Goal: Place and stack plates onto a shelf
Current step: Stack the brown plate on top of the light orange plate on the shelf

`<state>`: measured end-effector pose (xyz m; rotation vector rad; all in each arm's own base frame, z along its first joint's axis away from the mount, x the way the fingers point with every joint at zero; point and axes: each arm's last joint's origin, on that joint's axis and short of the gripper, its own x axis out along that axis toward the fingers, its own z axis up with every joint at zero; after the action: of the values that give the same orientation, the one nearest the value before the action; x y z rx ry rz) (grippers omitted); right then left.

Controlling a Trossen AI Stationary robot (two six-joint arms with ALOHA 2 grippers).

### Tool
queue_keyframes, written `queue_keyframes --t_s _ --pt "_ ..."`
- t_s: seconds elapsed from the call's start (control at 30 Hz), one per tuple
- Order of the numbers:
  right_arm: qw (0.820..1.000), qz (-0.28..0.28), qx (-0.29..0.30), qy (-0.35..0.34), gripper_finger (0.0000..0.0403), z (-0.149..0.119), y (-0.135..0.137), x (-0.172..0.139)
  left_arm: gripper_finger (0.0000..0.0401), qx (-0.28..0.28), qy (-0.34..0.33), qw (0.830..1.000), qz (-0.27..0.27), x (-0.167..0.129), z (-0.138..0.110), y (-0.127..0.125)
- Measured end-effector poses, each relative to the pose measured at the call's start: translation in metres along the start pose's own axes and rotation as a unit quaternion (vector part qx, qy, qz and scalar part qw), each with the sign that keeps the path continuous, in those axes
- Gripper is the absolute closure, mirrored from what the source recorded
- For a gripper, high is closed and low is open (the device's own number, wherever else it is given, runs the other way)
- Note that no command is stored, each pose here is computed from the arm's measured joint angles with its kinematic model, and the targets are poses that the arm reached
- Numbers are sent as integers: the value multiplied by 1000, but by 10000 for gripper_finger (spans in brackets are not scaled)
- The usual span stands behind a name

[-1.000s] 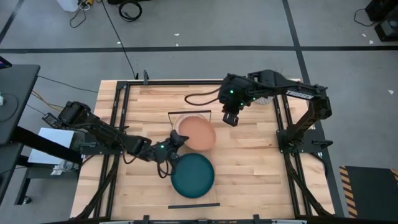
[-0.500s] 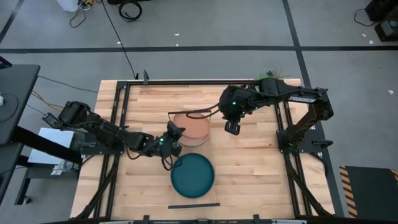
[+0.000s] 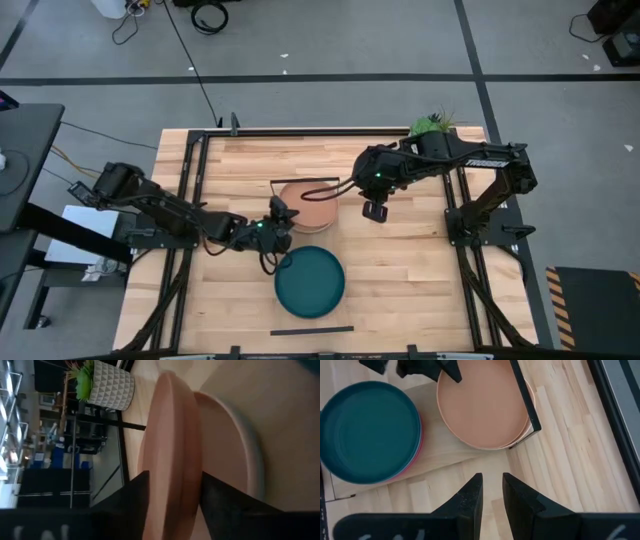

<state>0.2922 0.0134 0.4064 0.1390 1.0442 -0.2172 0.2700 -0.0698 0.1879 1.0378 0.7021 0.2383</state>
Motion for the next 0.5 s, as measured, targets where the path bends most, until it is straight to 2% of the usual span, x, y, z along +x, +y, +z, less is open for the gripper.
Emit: queue_keyframes --t_s 0.23,0.4,0.5 --pt "1000 -1 26 15 323 -3 2 0 174 -29 -48 997 -45 -19 2 5" --pt "999 -9 10 29 323 -10 12 -2 170 -67 -38 994 -83 -27 -8 12" --pt "1000 -11 -6 16 323 -12 22 -3 177 -129 -42 986 -101 -26 -12 20"
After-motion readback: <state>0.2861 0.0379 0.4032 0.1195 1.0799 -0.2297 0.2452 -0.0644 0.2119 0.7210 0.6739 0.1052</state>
